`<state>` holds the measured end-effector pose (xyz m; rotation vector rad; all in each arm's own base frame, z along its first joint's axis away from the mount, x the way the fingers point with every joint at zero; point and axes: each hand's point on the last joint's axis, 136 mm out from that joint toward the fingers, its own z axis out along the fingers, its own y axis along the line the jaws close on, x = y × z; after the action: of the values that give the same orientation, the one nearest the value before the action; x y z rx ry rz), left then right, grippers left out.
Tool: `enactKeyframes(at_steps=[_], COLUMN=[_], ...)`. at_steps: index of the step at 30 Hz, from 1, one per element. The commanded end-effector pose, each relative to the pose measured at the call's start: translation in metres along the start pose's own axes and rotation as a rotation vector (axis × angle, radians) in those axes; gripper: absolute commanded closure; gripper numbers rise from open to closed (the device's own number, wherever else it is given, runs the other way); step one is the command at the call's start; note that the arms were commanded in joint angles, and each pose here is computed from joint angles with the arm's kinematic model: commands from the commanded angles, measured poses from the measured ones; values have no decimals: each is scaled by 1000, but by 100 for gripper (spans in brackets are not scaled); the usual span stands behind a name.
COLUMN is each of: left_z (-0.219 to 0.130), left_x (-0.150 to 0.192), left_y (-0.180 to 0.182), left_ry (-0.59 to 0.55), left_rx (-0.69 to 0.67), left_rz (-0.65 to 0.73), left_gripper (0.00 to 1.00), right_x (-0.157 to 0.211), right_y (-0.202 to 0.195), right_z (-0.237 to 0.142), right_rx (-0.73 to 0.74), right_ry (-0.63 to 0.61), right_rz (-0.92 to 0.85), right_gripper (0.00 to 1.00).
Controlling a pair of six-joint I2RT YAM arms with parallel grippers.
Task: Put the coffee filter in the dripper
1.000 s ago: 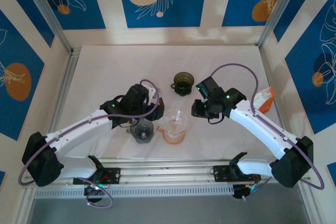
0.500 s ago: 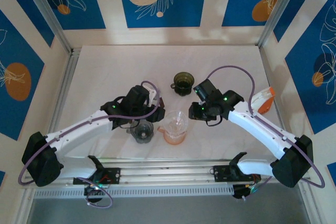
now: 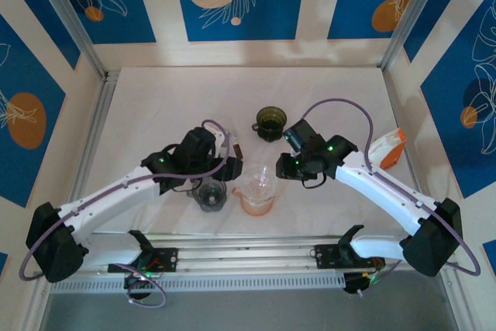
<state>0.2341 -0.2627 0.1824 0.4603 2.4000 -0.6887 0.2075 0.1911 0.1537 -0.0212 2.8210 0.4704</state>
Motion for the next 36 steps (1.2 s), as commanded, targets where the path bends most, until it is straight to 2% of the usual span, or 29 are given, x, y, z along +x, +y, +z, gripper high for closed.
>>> enactKeyframes(at_steps=[1, 7, 11, 16, 20, 25, 28, 36], left_z=[-10, -9, -16, -32, -44, -70, -78, -73], left_x=[-8, -9, -12, -21, -26, -37, -35, -18], left_y=[0, -1, 0, -2, -1, 9, 13, 21], left_ry=[-27, -25, -45, -94, -134, -266, -328, -338], left_rx=[-28, -24, -32, -29, -36, -72, -64, -47], left_rz=[22, 19, 23, 31, 36, 44, 39, 16], left_gripper=[27, 26, 20, 8, 0, 0, 0, 0], right_x=[15, 19, 11, 0, -5, -22, -34, -60], right_y=[2, -5, -14, -3, -7, -57, -90, -189], right_z=[4, 4, -11, -34, -49, -81, -97, -113], right_rx=[-3, 29, 62, -21, -13, 149, 184, 272], right_ry=[44, 39, -38, -129, -178, -268, -333, -454], right_rz=[8, 28, 45, 20, 21, 149, 258, 603], right_gripper=[67, 68, 64, 54, 42, 37, 35, 32])
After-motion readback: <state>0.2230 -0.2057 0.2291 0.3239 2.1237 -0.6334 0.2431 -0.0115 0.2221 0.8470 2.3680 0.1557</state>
